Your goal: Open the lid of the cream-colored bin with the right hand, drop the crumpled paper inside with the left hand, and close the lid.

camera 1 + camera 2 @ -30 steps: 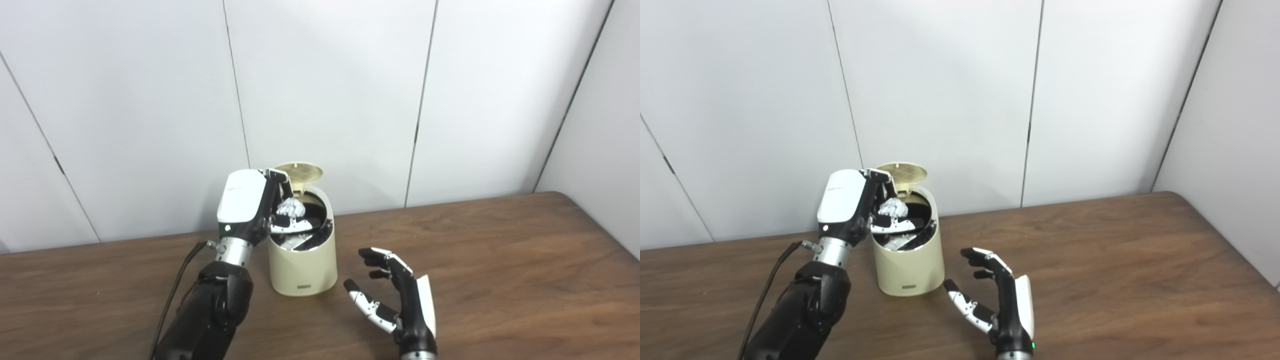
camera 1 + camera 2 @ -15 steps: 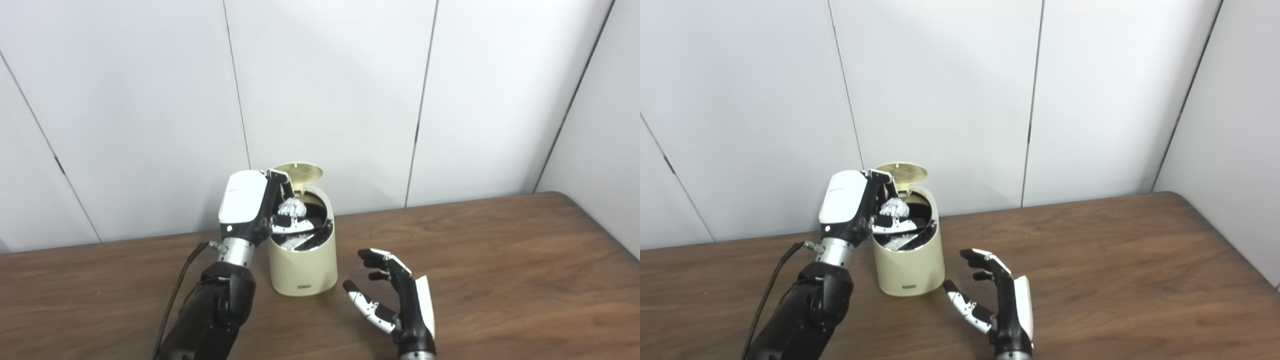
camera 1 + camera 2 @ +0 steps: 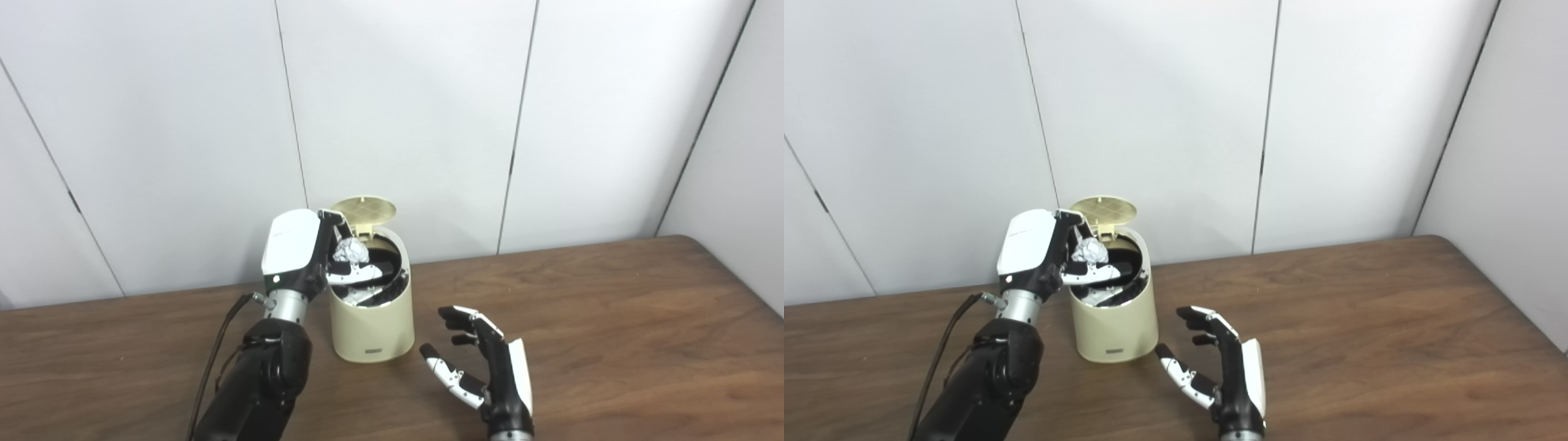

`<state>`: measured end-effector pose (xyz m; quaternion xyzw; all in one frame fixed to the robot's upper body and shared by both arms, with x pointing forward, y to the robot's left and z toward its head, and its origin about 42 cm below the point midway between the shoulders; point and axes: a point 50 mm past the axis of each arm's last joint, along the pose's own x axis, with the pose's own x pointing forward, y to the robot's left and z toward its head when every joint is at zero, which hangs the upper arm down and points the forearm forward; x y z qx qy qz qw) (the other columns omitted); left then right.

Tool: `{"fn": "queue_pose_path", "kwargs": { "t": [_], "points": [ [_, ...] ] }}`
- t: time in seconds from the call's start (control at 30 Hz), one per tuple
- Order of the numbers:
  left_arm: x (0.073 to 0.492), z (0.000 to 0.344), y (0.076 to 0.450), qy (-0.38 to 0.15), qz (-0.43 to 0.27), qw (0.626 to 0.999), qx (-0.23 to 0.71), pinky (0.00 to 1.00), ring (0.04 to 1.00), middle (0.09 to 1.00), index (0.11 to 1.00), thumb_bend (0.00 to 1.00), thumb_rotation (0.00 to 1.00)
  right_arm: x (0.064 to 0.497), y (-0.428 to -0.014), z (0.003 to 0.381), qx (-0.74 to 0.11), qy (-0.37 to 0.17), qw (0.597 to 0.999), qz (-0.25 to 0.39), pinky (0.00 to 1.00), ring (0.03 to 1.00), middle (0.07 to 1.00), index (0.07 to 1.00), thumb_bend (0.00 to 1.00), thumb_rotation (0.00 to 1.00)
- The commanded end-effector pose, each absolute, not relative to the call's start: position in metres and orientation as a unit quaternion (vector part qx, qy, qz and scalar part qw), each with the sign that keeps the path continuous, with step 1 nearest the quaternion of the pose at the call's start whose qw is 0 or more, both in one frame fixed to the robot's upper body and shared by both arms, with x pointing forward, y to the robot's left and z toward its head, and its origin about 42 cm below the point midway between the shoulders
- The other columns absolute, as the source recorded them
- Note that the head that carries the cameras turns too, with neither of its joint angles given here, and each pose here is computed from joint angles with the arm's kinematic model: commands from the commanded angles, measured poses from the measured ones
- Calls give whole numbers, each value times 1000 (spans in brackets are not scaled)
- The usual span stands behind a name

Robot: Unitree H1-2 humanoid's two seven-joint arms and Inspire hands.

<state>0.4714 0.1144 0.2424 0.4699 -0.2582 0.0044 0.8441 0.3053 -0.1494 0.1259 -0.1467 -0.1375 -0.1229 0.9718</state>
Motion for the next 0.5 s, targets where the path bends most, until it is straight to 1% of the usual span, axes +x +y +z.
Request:
{"fn": "queue_pose_path", "kwargs": {
  "t": [0.0, 0.2, 0.3, 0.47],
  "points": [
    [477, 273, 111, -295, 19, 835, 464, 100, 138, 197, 303, 1000, 541, 287, -151, 96, -155, -86, 977, -118, 607, 701, 710, 666, 313, 223],
    [476, 273, 111, -295, 14, 838, 458, 104, 145, 206, 303, 1000, 536, 287, -150, 97, -154, -90, 977, -117, 607, 699, 710, 662, 306, 200],
    [476, 272, 111, -292, 13, 839, 459, 105, 147, 211, 313, 1000, 532, 287, -150, 97, -156, -87, 977, -116, 610, 700, 709, 663, 307, 222],
    [476, 271, 111, -283, 4, 840, 463, 106, 153, 222, 325, 1000, 535, 288, -149, 98, -156, -91, 977, -114, 609, 698, 706, 662, 304, 212]
  ]
}}
